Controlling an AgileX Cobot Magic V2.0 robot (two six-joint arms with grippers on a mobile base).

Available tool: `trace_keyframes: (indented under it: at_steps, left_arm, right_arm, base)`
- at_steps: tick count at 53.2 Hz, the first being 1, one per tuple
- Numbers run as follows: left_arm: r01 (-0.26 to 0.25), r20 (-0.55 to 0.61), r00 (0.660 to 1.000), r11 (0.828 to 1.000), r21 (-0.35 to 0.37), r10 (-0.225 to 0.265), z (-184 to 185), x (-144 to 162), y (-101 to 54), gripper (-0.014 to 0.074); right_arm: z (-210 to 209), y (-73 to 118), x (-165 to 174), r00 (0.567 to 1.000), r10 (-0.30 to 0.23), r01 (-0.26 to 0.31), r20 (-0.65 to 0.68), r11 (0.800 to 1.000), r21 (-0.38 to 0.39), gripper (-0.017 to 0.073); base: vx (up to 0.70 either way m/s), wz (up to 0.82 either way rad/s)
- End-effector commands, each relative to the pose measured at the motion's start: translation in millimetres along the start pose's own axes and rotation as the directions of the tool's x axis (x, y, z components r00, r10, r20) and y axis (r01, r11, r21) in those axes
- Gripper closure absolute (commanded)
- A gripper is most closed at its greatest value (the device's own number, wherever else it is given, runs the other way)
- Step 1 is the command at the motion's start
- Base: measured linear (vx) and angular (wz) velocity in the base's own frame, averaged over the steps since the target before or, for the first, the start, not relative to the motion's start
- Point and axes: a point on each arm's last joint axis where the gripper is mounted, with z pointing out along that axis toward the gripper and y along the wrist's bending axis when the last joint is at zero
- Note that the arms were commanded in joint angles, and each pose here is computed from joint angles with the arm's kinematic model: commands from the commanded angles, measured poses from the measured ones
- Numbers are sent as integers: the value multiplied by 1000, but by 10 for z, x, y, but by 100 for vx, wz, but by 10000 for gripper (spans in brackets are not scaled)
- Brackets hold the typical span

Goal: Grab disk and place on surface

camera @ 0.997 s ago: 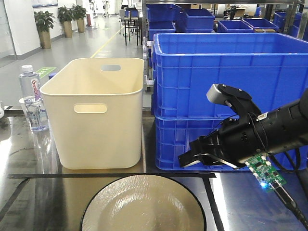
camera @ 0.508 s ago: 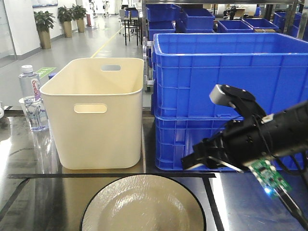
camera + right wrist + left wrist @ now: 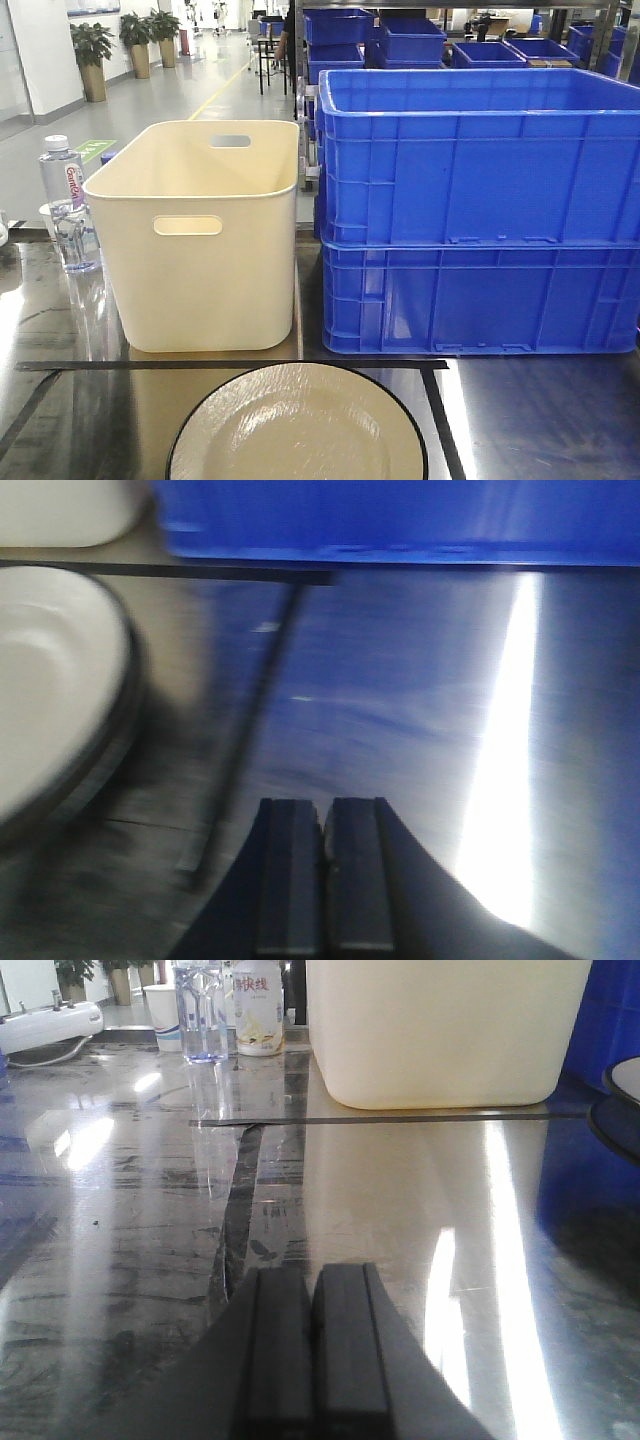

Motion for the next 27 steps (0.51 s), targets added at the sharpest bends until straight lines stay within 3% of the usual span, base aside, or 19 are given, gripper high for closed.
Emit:
trace_keyframes:
  at_steps: [1, 5, 10, 18, 27]
  left_arm:
    - [12, 101, 995, 1000, 5, -13, -21, -133, -4, 601]
    - [12, 101, 995, 1000, 5, -13, -21, -133, -4, 601]
    - [12, 101, 995, 1000, 5, -13, -21, -133, -4, 601]
    - [12, 101, 995, 1000, 5, -13, -21, -133, -4, 601]
    - [12, 101, 995, 1000, 5, -13, -21, -133, -4, 601]
  right_arm:
    - [-169, -95, 178, 985, -59, 39, 165, 991, 124, 573]
    - [-254, -116, 406, 970, -111, 70, 216, 980, 186, 573]
    - [-251, -118, 655, 959, -136, 83, 250, 974, 213, 571]
    - [-127, -114, 1050, 943, -103, 37, 316, 977, 208, 571]
    - [61, -116, 1390, 853, -88, -15, 514, 981, 193, 568]
  base:
    - [0, 0]
    - [0, 0]
    - [0, 0]
    - [0, 0]
    - [0, 0]
